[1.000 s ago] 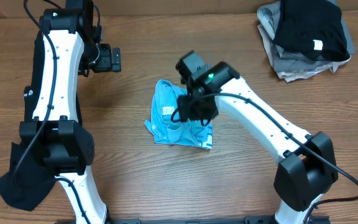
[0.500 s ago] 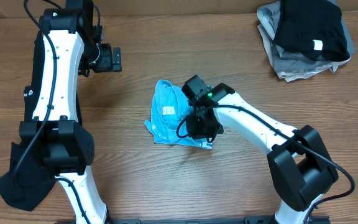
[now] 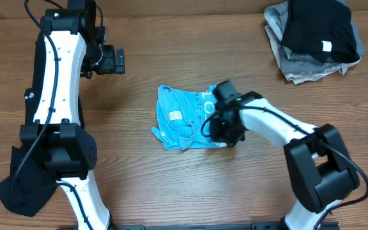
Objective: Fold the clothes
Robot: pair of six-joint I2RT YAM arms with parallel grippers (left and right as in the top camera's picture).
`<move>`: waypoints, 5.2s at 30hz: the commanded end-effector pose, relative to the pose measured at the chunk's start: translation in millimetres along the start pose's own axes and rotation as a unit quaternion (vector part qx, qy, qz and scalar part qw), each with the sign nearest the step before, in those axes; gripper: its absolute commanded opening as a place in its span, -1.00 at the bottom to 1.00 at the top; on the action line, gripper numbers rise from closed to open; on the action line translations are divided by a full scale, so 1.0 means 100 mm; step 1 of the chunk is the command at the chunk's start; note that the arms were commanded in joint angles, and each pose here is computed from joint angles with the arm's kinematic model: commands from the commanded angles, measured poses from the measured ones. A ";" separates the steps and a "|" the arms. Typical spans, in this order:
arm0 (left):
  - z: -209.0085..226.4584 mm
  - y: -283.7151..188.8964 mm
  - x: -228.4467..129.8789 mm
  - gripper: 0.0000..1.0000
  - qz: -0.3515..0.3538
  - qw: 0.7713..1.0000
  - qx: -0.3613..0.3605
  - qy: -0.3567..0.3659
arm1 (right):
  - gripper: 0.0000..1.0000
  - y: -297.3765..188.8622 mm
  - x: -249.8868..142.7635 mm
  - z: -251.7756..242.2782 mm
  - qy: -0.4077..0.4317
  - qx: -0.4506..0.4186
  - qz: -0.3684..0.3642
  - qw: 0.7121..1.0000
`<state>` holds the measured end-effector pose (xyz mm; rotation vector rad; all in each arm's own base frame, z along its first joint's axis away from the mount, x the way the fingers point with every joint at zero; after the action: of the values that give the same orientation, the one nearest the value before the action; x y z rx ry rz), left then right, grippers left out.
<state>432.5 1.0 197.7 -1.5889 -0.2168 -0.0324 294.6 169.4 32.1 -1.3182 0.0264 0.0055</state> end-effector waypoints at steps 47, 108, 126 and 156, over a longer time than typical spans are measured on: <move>-0.02 -0.01 0.02 0.99 -0.001 1.000 -0.006 0.011 | 0.06 -0.07 -0.20 0.18 -0.057 0.001 0.045 0.997; -0.06 -0.02 0.19 1.00 -0.042 0.999 -0.014 0.006 | 0.78 -0.70 0.38 -0.09 0.205 0.052 -0.228 0.950; -0.06 -0.02 0.19 1.00 -0.041 0.999 -0.014 0.006 | 0.93 -0.18 0.25 -0.24 0.238 0.002 -0.155 0.959; -0.06 -0.01 0.17 1.00 -0.036 0.999 -0.014 0.006 | -0.92 0.18 0.61 -0.89 0.202 0.049 -0.086 0.974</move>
<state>446.9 -0.6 200.6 -1.5998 -0.2687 -0.0872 364.5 119.5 28.5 -1.1460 0.2111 -0.4955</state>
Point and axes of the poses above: each gripper's point midway between its finger pads, its own y axis out along the fingers, its own z axis along the line the jaws close on, x = y × z, the point moved 3 cm from there along -y, back along the fingers, and after that the axes turned 1 degree about -y, right-handed, at the moved point
